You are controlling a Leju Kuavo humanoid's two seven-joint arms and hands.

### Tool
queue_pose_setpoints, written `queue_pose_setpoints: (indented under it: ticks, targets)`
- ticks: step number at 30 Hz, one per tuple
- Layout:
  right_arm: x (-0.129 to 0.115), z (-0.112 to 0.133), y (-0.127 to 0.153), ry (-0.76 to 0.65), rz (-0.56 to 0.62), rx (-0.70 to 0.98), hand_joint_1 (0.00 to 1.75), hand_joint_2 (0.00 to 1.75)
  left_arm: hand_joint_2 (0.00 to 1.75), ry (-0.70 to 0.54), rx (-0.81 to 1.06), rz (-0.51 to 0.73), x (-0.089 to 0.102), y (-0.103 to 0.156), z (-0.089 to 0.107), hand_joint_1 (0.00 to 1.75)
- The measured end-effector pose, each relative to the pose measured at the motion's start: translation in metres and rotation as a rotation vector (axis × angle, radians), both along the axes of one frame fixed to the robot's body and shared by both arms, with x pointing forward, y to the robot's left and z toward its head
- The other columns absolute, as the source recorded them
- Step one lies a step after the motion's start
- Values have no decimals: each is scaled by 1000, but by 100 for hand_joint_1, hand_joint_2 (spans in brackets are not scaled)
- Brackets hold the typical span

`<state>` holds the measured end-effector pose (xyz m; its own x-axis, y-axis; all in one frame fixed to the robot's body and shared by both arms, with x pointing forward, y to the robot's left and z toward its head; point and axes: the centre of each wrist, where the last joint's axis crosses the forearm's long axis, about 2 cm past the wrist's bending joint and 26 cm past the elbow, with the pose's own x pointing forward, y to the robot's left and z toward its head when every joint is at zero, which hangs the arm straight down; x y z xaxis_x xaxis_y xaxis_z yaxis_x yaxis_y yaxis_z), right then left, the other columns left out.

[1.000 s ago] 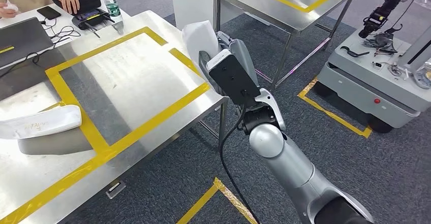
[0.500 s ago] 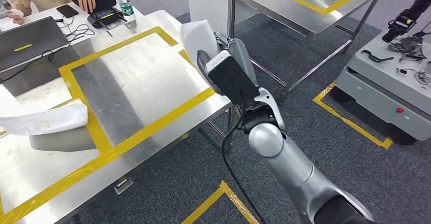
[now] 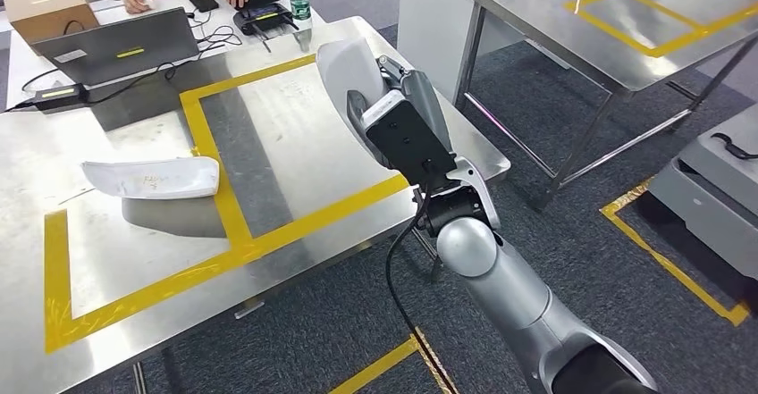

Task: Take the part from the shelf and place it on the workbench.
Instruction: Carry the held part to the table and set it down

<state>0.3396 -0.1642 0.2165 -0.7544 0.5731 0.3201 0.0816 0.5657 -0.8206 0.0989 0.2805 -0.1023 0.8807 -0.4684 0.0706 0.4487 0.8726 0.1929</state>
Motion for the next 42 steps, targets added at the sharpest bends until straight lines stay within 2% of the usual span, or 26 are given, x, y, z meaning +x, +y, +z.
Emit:
queue_pose_setpoints:
  ticks: [13, 23, 27, 32, 37, 42]
  targets:
    - [5, -3, 1, 27, -20, -20, 175, 175, 175, -2, 12, 9, -1, 0, 0, 0]
    - [39, 7, -9, 111, -89, -42, 175, 175, 175, -6, 8, 20, 1, -2, 0, 0]
    - [61, 10, -16, 198, -163, -77, 175, 175, 175, 1, 9, 10, 2, -3, 1, 0]
    - [96, 18, -32, 227, -296, -134, 175, 175, 175, -11, 6, -10, 11, -4, 3, 0]
    - [128, 27, -61, 306, -475, -202, 175, 175, 175, -33, -7, -29, 21, -4, 5, 0]
    - [143, 29, -94, 412, -655, -253, 175, 175, 175, -35, -13, -43, 27, -6, 7, 0]
